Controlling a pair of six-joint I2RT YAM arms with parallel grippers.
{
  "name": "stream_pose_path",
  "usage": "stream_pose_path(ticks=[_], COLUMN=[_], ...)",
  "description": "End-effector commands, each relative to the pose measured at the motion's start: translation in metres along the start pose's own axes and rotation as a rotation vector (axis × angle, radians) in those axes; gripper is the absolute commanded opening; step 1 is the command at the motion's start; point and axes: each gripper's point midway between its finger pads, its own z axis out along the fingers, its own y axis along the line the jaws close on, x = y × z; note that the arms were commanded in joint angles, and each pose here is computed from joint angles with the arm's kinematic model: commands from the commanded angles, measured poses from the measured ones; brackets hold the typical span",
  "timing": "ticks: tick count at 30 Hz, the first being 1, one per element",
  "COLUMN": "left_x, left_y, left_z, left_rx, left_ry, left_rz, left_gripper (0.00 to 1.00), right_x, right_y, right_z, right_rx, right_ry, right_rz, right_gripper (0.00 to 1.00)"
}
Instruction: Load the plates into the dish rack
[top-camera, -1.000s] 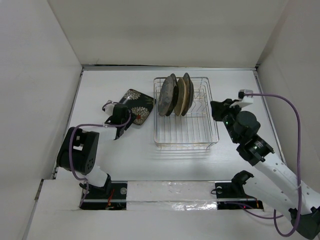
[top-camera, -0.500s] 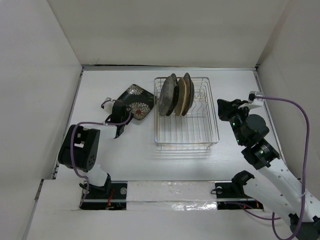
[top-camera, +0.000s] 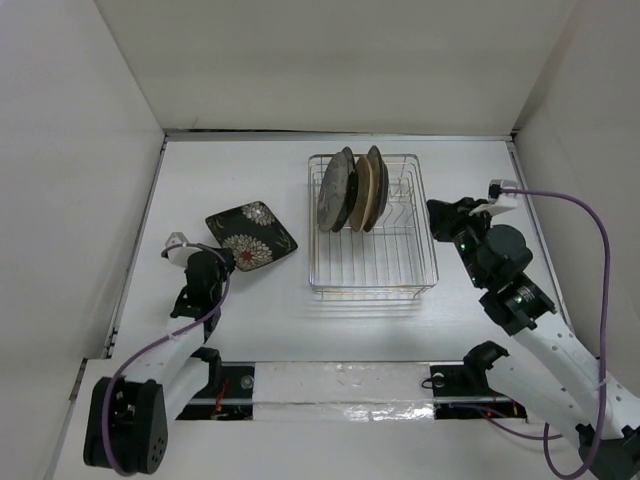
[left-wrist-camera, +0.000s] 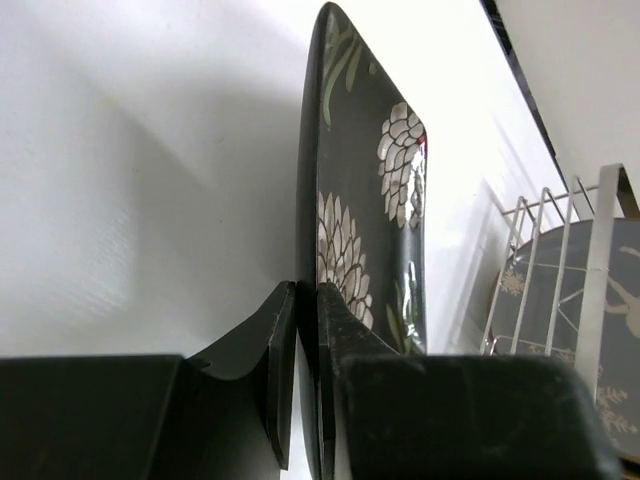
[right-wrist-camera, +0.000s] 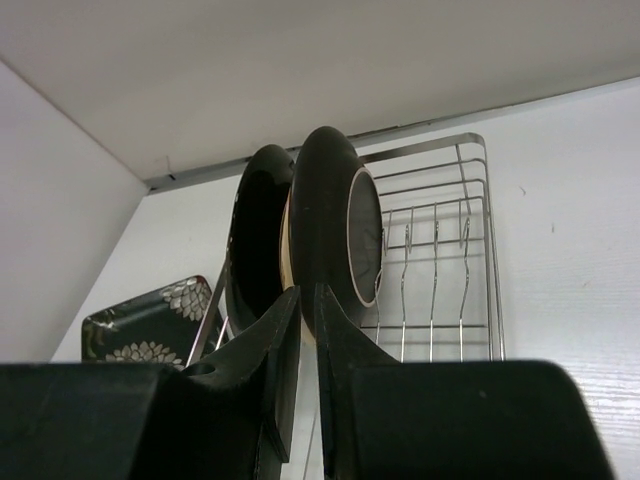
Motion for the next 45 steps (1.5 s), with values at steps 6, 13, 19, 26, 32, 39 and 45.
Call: stream_pose_path(ticks=[6, 13, 19, 26, 32, 39, 45], left_x=[-0.062, -0.087, -0.109, -0.129, -0.14, -0.15, -0.152], left_y=[-0.07, -0.082, -0.111, -0.144, -0.16, -0.183, -0.202], left_z=[-0.035, -0.057, -0.082, -0.111, -0.131, -0.163, -0.192], left_rx=[0.26, 0.307, 0.388, 0.5, 0.555, 0.661, 0.76], left_ry=[-0.182, -0.243, -0.273, -0.283, -0.294, -0.278, -0.24], left_rz=[-0.052, -0.047, -0.024, -0.026, -0.007, 0.001, 0.006], left_gripper=[0.0, 0.0, 0.0, 0.0, 0.0, 0.0, 0.0], right_x=[0.018, 0.037, 0.042, 0.062, 0.091, 0.113, 0.131], right_y=[0.047, 0.077, 0.119, 0.16, 0.184, 0.201, 0.211], right_z=[0.01, 0.013, 0.014, 0.021, 0.037, 0.065, 0.081], right_rx=[-0.169, -0.263, -0.399, -0.538, -0.588, -0.591, -0.604], right_ry=[0.1, 0.159, 0.209, 0.282, 0.361, 0.418, 0.454], right_rz=[-0.031, -0.016, -0.032, -0.047, -0.063, -0.077, -0.073], right_gripper=[0.37, 0.42, 0.62, 0.73, 0.8, 0.87, 0.95])
